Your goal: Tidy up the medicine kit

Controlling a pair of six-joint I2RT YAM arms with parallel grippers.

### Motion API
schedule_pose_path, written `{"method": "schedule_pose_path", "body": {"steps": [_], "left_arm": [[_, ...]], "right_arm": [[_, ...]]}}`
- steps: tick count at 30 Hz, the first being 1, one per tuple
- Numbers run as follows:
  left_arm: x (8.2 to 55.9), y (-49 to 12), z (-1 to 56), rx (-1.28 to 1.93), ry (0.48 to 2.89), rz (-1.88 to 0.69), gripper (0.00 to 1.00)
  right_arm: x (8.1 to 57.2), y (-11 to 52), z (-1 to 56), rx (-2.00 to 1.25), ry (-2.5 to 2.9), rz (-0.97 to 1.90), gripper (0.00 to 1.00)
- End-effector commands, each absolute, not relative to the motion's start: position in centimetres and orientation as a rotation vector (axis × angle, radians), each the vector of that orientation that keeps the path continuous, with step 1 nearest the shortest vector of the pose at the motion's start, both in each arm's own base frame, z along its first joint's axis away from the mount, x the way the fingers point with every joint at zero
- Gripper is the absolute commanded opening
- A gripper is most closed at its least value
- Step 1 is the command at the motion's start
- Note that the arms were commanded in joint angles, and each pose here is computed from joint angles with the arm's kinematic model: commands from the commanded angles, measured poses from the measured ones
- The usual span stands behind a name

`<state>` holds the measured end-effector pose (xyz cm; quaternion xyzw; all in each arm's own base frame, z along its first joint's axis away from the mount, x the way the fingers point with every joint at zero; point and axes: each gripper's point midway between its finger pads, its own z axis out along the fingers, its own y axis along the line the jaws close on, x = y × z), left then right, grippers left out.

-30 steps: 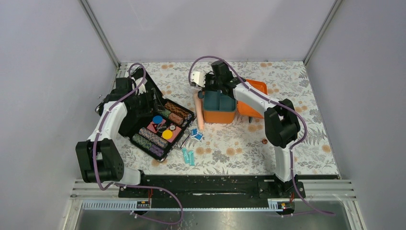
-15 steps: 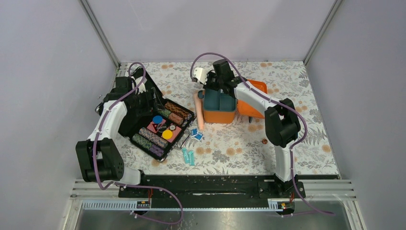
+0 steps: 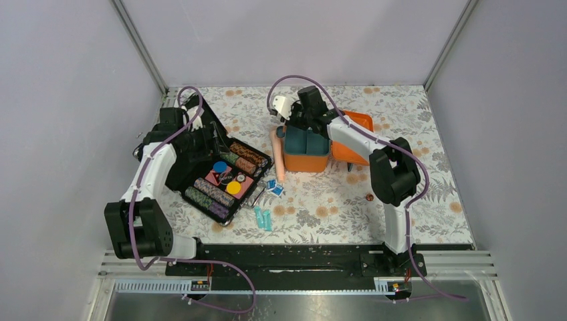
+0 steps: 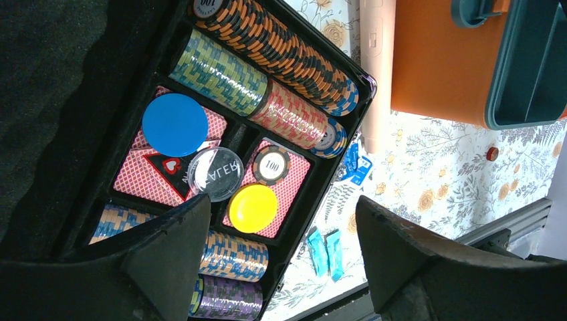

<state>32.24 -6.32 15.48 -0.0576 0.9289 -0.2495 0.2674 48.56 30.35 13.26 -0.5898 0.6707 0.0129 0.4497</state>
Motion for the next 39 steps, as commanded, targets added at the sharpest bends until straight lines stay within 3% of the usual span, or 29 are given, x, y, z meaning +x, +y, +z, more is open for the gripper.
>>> {"method": "schedule_pose_path", "body": {"steps": [1,5,10,13,17,21,28,39], "left_arm": [[33.1,-6.2,17.2,-0.12,2.429,-0.643,0.79],[33.4,-6.3,18.2,-0.105,2.402,-0.643,0.79],[33.3,-6.3,18.7,-0.08,2.371,-0.64,0.79],[32.9,-6.3,18.5,-0.082,2.369,-0.638,0.79],[32.2,-6.6,17.3,-0.128,2.37,-0.66,0.79],[32.0,-6.9,16.7,-0.147,2.35,-0.685,0.79],[32.2,-7.2,17.3,-0.17,2.319,-0.716,0.79],[32.6,-7.9,18.1,-0.229,2.306,-0.79,0.79]], "right_arm": [[48.6,30.0,19.2,-1.342,1.593,0.023,0.33],[48.2,29.8,21.9,-1.296,1.576,0.031,0.4],[47.1,29.8,26.1,-1.149,1.6,0.115,0.66],[45.0,30.6,27.8,-1.095,1.612,0.257,0.71],[39.9,32.8,27.8,-1.104,1.662,0.564,0.69],[32.5,35.5,23.8,-1.333,1.691,0.843,0.66],[23.5,39.0,15.2,-1.616,1.827,0.952,0.58],[25.2,39.8,8.0,-1.876,1.816,0.707,0.55]]}}
